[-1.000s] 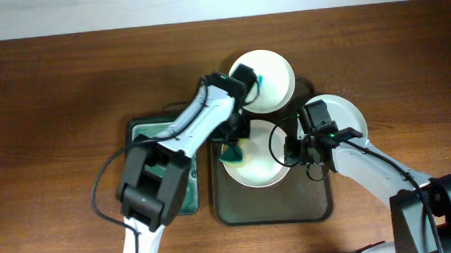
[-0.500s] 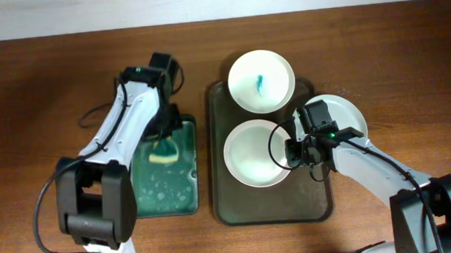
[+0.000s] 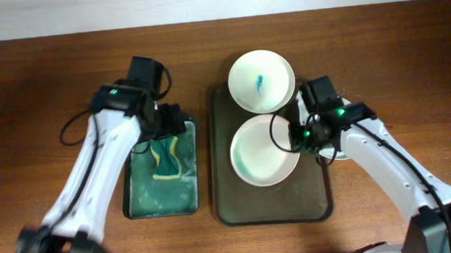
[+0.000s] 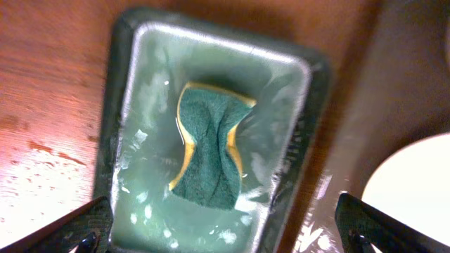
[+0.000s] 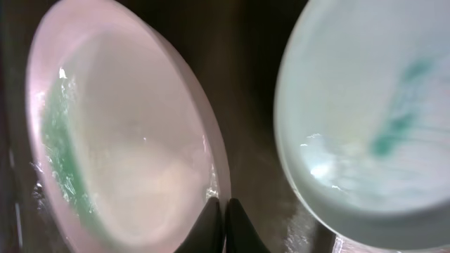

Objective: Clean dirty plates on tray and stack at the side
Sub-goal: 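Carry the cleaned plate with right gripper to the table's right side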

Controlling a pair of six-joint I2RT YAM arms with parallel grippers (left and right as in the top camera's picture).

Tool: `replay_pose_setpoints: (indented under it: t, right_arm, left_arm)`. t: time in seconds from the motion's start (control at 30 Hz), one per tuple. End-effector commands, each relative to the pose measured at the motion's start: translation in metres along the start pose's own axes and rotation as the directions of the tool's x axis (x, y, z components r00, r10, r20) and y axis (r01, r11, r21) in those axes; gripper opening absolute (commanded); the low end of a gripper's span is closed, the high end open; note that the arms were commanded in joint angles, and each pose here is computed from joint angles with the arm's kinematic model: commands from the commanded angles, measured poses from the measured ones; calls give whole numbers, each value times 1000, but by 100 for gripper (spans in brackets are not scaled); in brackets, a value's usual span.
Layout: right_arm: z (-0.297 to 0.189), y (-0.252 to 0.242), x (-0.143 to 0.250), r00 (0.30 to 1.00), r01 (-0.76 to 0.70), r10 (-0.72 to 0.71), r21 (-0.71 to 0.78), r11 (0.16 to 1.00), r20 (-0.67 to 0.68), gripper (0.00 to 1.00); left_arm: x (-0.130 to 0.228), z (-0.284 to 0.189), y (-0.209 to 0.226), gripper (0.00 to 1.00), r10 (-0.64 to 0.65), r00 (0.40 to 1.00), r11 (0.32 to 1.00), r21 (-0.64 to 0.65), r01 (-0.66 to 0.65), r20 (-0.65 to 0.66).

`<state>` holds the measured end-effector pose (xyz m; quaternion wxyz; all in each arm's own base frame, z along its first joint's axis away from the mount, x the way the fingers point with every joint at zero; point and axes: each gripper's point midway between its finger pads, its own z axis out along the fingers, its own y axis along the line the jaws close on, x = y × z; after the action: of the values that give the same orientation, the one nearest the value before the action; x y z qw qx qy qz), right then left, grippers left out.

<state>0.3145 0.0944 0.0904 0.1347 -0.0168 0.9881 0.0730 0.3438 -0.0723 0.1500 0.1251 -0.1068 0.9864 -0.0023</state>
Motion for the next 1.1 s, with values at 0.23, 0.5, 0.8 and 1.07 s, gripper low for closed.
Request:
replay_pose_setpoints:
  t: [0.23,0.5,0.8,1.07]
  right_arm:
    - [6,13,10,997,-5,2,-40,999,-78,4]
    - [80,4,38,973,-19,14,-20,1000,-230,4]
    - [99,5,22,980,75,-83,-47,996,-183,4]
    - [15,-4,-28,995,95,-95,180,979,-8,4]
  left_arm:
    - [-5,-48,1,100,-10,993,998,65,2,119]
    - [-5,-48,1,99,-10,993,998,65,2,119]
    - [-4,-48,2,99,-9,993,998,63,2,115]
    - [-3,-48,2,99,-8,994,998,60,2,109]
